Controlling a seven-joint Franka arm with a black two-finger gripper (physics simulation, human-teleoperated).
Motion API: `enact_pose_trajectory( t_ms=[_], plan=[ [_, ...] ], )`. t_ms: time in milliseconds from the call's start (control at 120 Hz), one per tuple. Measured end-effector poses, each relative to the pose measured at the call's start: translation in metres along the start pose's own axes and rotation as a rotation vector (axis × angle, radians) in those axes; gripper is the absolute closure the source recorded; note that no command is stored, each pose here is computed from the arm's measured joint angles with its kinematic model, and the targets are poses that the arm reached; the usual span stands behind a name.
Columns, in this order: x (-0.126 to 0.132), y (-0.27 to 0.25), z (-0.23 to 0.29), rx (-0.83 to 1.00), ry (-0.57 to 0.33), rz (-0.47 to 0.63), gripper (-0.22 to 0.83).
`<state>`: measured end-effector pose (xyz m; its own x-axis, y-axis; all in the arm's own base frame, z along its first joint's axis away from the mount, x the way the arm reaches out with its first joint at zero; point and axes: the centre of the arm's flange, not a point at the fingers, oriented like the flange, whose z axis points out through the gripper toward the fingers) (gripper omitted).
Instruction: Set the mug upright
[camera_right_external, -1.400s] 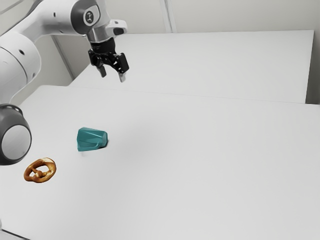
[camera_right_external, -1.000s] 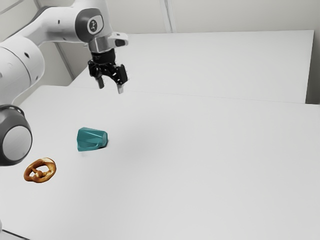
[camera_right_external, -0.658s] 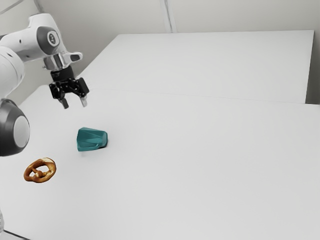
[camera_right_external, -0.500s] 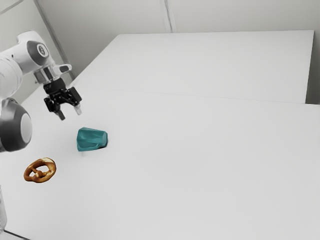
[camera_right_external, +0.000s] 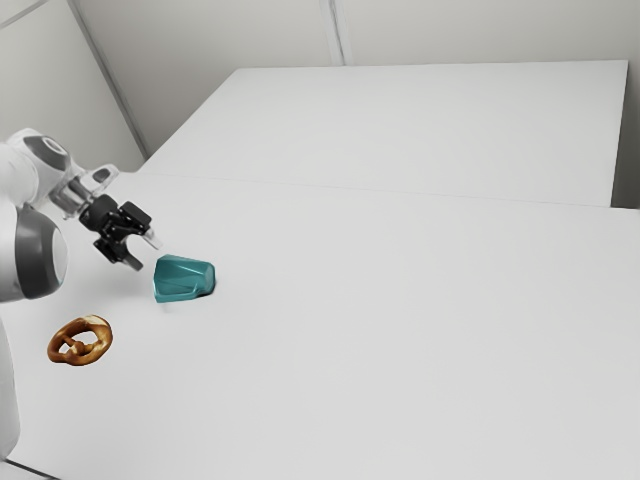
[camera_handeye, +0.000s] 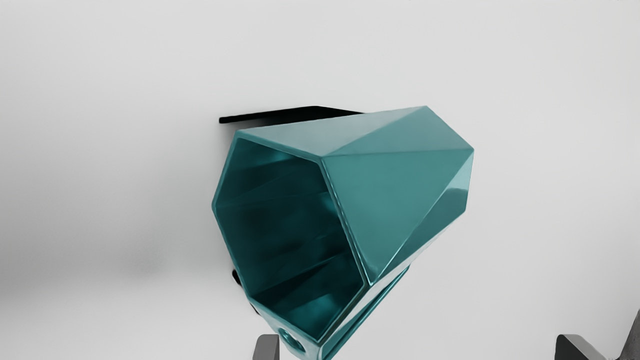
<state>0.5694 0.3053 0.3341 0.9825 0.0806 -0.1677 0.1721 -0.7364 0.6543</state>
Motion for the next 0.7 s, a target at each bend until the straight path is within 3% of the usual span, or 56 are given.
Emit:
enact_pose_trajectory(
  t_ms=[700],
  plan=[
    [0.012, -0.029, 0.042, -0.183, 0.108, 0.123, 0.0]
  ],
)
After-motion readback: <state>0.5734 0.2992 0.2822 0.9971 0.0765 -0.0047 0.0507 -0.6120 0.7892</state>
